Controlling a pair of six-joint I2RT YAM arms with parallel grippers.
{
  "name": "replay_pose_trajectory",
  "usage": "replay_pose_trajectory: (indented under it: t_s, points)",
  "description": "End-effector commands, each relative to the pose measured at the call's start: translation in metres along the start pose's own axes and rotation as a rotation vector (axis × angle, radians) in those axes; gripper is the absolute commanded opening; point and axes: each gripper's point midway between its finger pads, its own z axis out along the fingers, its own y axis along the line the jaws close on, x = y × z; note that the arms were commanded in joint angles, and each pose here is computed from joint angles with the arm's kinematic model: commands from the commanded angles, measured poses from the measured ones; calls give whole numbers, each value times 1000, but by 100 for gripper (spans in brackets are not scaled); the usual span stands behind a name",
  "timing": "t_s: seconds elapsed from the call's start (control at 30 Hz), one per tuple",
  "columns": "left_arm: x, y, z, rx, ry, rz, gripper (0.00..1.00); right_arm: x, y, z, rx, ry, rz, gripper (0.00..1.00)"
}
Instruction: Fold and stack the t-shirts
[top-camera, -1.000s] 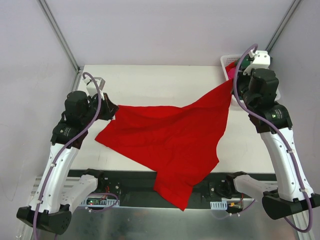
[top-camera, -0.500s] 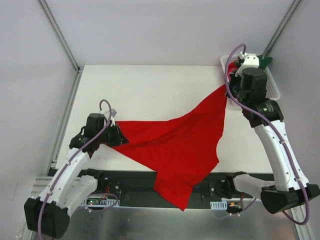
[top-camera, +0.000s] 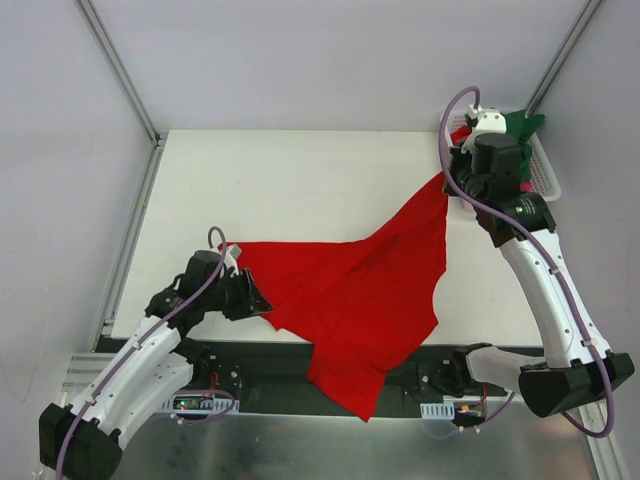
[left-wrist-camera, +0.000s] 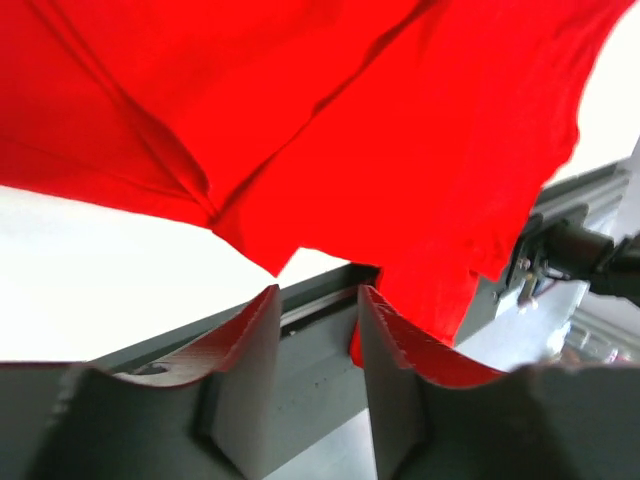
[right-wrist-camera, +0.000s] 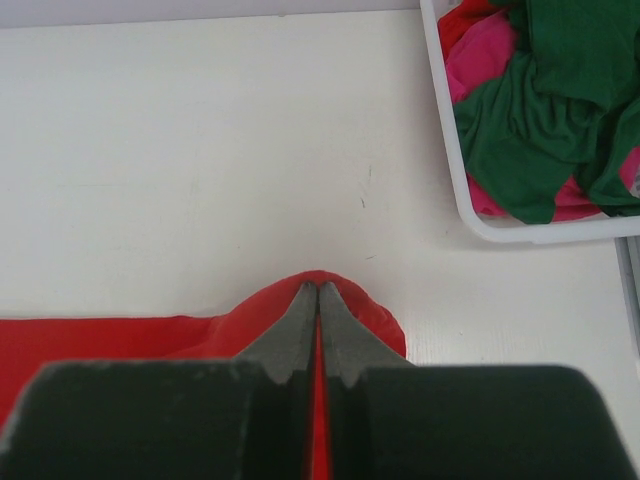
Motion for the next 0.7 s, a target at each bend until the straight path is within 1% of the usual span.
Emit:
replay_pose_trajectory:
  t_s: [0.0, 0.13, 0.2, 0.4, 0.67]
  points:
    - [-12, 4, 4, -43, -46, -1, 38, -15, 5, -4, -27, -59, 22, 1]
    - [-16, 6, 9, -45, -50, 1, 39, -14, 5, -4, -23, -56, 20, 1]
    - [-14, 6, 12, -41, -40, -1, 37, -15, 4, -5, -22, -58, 18, 2]
    - [-2, 23, 22, -72, -5, -10, 37, -14, 4, -6, -25, -59, 22, 1]
    - [6, 47, 30, -137, -24, -32, 36, -16, 5, -9, -30, -67, 26, 1]
